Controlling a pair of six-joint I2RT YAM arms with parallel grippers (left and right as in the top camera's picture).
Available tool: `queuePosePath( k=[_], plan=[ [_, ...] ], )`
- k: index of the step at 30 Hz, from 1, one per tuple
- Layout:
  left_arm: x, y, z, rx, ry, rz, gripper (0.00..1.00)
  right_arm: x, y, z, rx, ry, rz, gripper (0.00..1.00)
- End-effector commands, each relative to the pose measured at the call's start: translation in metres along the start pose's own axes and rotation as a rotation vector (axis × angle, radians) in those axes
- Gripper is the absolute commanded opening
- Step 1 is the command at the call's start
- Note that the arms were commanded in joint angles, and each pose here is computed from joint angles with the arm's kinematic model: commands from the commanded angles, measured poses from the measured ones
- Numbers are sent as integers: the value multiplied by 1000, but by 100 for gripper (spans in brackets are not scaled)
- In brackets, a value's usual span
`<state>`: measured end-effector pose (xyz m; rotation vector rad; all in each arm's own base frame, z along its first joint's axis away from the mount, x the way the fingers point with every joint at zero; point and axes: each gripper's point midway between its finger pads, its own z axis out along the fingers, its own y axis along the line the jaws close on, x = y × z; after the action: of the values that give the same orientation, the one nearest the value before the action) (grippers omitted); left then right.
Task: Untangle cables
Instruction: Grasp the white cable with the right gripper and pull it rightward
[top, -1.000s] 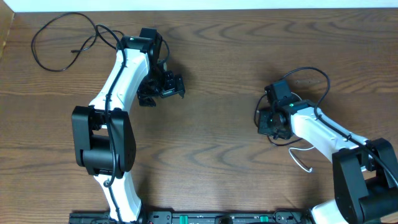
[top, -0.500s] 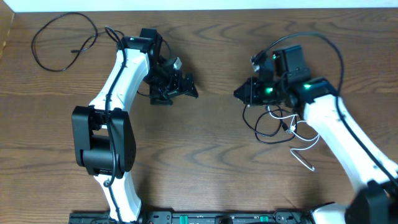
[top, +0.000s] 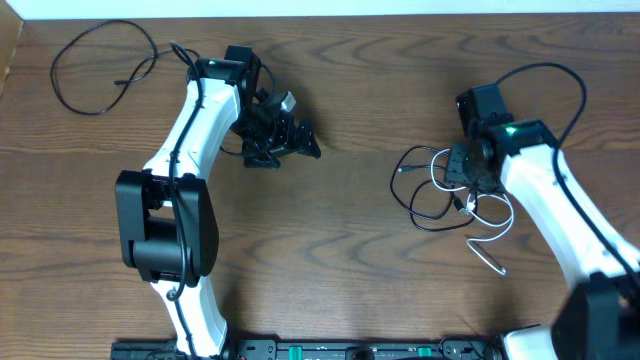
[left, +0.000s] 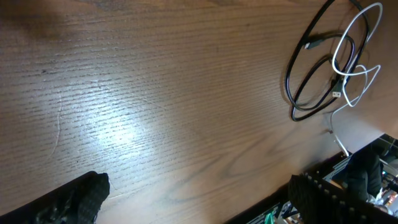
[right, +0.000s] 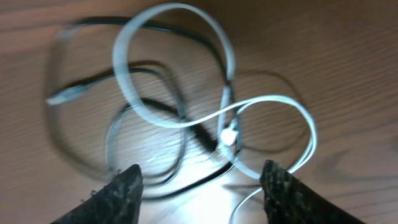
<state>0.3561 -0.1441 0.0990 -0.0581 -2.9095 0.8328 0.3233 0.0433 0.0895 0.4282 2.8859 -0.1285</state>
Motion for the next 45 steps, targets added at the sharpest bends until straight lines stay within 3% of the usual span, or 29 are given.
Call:
queuePosePath(
  k=[1,10,17,19,21,24,30,33,39,41,45],
  plan=[
    [2,4,3,-13,12,13,98,6,-2,27,16,72,25,61],
    [2,4,3,-13,12,14,98,19,19,72,-41,195,35,66],
    [2,4,3,-13,12,14,98,16,21,80,-40,190,65,45],
    [2,4,3,-13,12,14,98,17,21,80,-40,195,72,48],
    [2,4,3,-13,12,15,98,19,20,80,-37,202,72,59],
    [1,4,3,-13,8,16,98,18,17,80,-31,203,95,60],
    [0,4,3,-13,6,18,98,4,-6,84,46,153,228,56],
    [0,4,3,-13,6,18,98,2,-12,84,53,155,314,49],
    [0,4,3,-13,5,19,98,-3,-9,86,35,137,371,47],
    [0,4,3,-13,5,18,98,-3,-8,85,35,136,369,41],
    [0,4,3,-13,5,18,98,-3,-8,85,34,137,368,17]
  ],
)
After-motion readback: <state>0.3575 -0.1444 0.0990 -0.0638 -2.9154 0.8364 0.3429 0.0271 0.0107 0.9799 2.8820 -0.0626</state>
